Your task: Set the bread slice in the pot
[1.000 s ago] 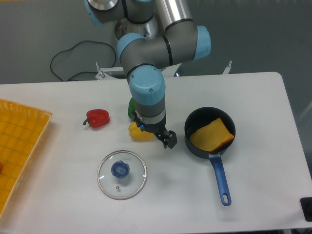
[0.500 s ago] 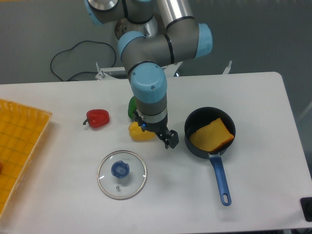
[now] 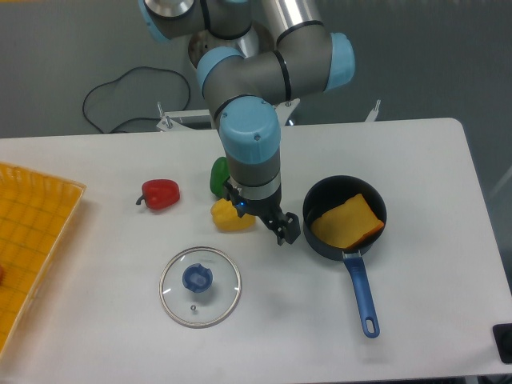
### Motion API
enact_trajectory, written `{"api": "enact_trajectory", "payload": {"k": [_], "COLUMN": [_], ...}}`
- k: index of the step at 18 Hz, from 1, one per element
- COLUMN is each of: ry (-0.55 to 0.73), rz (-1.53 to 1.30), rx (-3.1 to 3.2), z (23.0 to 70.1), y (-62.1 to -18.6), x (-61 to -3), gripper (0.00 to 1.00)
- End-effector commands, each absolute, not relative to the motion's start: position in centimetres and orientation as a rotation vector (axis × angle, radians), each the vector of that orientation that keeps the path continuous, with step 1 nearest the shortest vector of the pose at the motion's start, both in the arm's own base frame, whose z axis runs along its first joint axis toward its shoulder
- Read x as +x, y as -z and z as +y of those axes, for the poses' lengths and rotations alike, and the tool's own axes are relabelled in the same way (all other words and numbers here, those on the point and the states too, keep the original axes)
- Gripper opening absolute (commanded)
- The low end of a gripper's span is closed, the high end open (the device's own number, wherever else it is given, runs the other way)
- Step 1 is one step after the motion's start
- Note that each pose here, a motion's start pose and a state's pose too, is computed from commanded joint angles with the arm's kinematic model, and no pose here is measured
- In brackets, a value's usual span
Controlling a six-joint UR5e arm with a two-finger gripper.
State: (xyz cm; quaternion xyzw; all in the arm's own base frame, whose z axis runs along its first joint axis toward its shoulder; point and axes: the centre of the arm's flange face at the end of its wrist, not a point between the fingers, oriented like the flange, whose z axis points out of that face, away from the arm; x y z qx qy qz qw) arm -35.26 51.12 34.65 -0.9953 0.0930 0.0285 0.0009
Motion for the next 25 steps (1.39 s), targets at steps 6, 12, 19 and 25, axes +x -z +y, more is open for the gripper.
{"api": "enact_trajectory", "payload": {"k": [6, 12, 19, 25], "ry": [-0.092, -0.098, -0.092, -0.084], "rz": [0.275, 0.274, 0.270, 0.243], "rx": [-3.122, -3.119, -3.117, -3.098], "z": [50.7, 50.7, 50.4, 49.6], "y": [-34.9, -35.1, -35.3, -36.3], "x": [-35.8, -35.9, -36.2, -36.7], "gripper": [1.00, 1.00, 1.00, 1.00]}}
